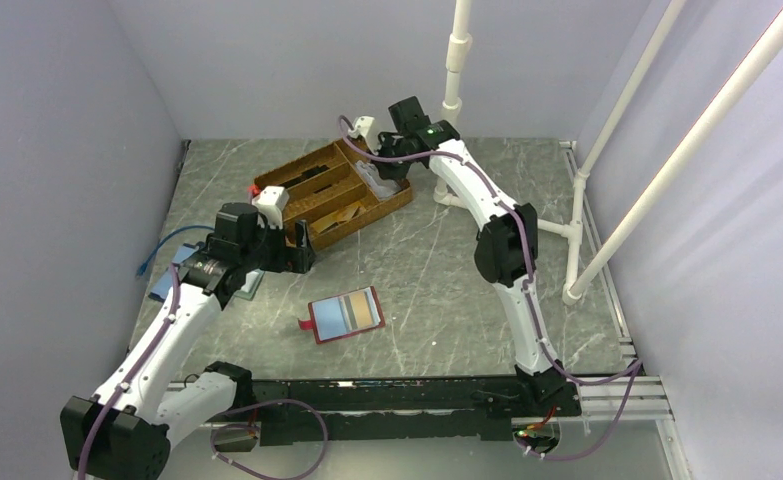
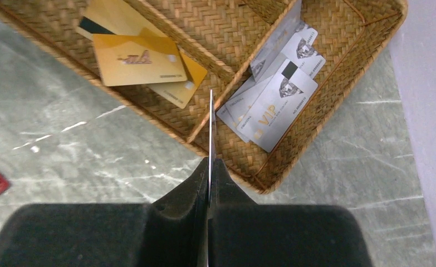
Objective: Take the credit cards out of the card holder
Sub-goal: Place the credit card in the storage box.
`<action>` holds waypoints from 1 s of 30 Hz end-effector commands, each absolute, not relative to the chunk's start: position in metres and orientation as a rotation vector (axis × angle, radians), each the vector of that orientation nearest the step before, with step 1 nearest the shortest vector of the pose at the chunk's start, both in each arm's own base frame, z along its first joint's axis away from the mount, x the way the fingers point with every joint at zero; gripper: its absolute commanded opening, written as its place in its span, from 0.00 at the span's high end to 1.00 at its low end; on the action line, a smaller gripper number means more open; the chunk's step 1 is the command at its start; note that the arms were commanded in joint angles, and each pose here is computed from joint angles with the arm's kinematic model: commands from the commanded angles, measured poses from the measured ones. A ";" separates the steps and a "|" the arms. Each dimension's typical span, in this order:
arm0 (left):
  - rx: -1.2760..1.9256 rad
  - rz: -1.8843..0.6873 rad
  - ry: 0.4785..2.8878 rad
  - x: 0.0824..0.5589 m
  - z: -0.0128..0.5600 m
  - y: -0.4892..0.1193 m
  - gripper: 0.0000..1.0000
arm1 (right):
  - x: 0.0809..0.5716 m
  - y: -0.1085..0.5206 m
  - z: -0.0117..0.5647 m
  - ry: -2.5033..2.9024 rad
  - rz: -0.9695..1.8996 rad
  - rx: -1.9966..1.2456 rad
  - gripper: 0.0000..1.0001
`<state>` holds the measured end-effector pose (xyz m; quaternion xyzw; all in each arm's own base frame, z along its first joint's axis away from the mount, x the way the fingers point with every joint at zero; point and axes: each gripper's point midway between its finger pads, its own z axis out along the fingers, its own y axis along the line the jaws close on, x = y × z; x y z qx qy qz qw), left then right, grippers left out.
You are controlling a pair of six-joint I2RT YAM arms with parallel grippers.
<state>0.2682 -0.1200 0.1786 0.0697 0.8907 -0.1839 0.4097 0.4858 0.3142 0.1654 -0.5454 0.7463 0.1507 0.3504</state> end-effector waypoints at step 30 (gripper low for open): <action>0.155 -0.431 2.147 0.274 0.196 -0.101 0.01 | 0.571 0.294 0.125 1.957 0.254 -1.176 0.54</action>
